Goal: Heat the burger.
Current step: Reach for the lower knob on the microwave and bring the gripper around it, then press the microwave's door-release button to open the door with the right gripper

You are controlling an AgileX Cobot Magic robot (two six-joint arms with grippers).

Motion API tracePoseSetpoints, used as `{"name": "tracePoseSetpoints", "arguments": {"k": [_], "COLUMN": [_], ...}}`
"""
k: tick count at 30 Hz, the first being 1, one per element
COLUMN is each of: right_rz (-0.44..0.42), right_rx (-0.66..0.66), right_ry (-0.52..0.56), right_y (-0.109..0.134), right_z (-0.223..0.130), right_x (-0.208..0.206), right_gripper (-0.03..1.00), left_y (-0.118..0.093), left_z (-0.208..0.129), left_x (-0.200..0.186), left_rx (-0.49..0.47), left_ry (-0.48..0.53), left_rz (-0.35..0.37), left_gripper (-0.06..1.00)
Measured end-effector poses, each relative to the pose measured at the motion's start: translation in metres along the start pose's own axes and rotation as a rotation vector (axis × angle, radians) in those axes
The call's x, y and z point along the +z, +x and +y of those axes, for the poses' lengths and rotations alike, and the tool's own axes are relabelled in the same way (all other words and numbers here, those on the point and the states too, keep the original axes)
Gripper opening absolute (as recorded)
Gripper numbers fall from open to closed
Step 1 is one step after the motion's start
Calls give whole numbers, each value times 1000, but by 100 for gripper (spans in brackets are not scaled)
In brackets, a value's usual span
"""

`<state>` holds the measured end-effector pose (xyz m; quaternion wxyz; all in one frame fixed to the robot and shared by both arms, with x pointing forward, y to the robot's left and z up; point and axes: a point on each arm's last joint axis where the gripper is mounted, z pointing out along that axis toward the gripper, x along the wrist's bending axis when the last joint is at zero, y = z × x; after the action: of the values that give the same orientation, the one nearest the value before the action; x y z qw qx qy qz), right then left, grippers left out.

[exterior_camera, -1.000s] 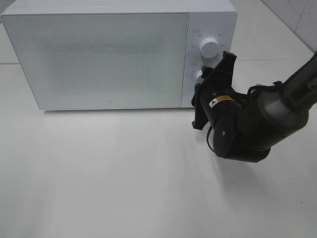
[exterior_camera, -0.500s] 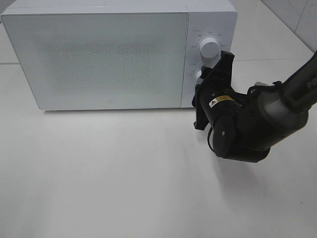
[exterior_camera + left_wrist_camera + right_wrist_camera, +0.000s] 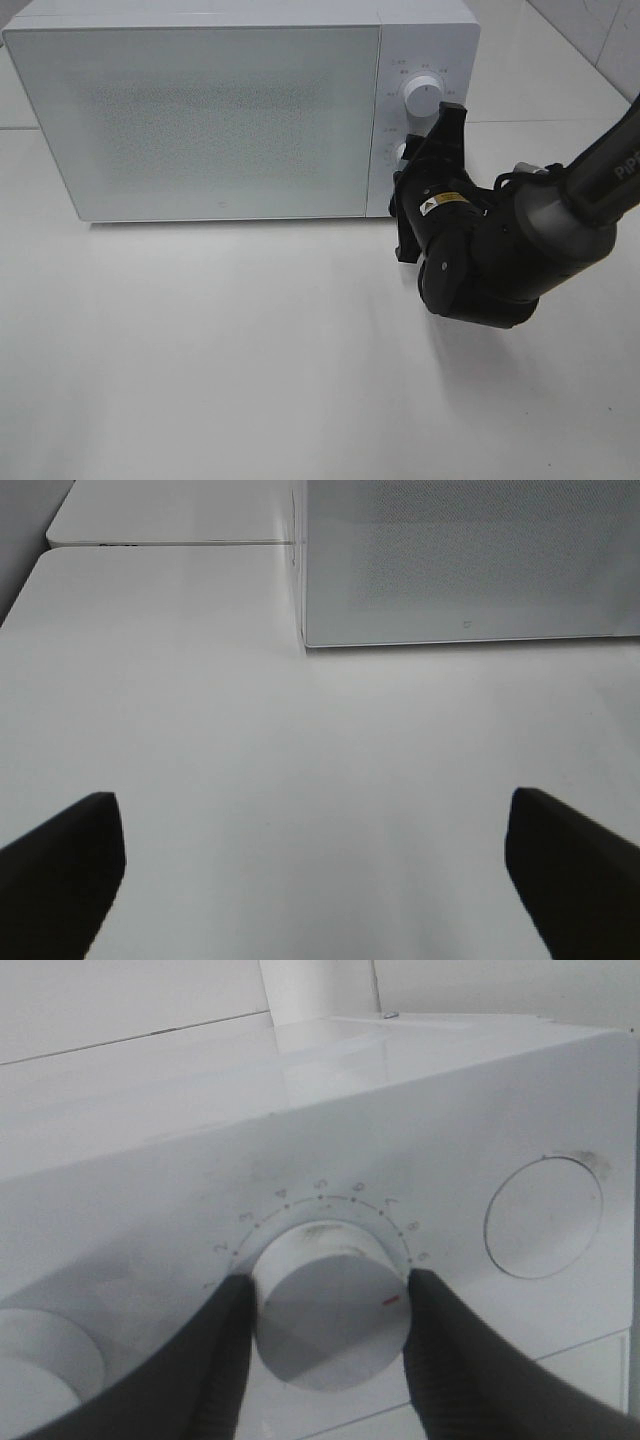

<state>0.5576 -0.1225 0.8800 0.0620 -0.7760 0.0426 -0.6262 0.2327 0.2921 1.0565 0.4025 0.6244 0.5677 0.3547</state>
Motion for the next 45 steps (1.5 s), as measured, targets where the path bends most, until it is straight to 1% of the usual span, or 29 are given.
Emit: {"name": "tracePoseSetpoints", "arguments": {"k": [4,12,14,15,17,20,22,26,27,28,31,33,36,38,39,41,42,43,44,45], "right_rz": [0,-1,-1,-1,14,17,20,17,4,-22,-36,-106,-131,-214,-214,-255,-255,-277,-277,-283], "right_rx": [-6,-43,-70,-70,-86,-87,-100,-120,-132,-171,-188,-276,-308,-418,-418,-502,-502,-580,-580,-626], "right_ry": [-9,-24,-20,-20,-11,-10,7,36,43,69,83,161,181,245,245,287,287,323,323,343], "right_y": [0,1,1,1,2,2,2,8,9,9,10,10,10,11,11,16,16,21,21,24], "right_z": [-1,-1,-2,-2,-4,-5,-6,-6,-4,-3,-3,-4,-4,-2,-2,-2,-2,-3,-3,-4], "right_x": [0,0,0,0,-1,-1,-3,-6,-7,-11,-14,-26,-29,-43,-43,-52,-52,-57,-57,-59], "right_gripper": [41,45,49,49,57,59,66,67,68,69,69,69,69,69,69,69,69,69,69,69], "left_y": [0,0,0,0,0,0,0,0,0,0,0,0,0,0,0,0,0,0,0,0], "left_z": [0,0,0,0,0,0,0,0,0,0,0,0,0,0,0,0,0,0,0,0], "left_x": [0,0,0,0,0,0,0,0,0,0,0,0,0,0,0,0,0,0,0,0], "left_rx": [0,0,0,0,0,0,0,0,0,0,0,0,0,0,0,0,0,0,0,0], "left_ry": [0,0,0,0,0,0,0,0,0,0,0,0,0,0,0,0,0,0,0,0], "left_rz": [0,0,0,0,0,0,0,0,0,0,0,0,0,0,0,0,0,0,0,0], "left_gripper": [98,98,98,98,98,98,98,98,98,98,98,98,98,98,98,98,98,98,98,98]}}
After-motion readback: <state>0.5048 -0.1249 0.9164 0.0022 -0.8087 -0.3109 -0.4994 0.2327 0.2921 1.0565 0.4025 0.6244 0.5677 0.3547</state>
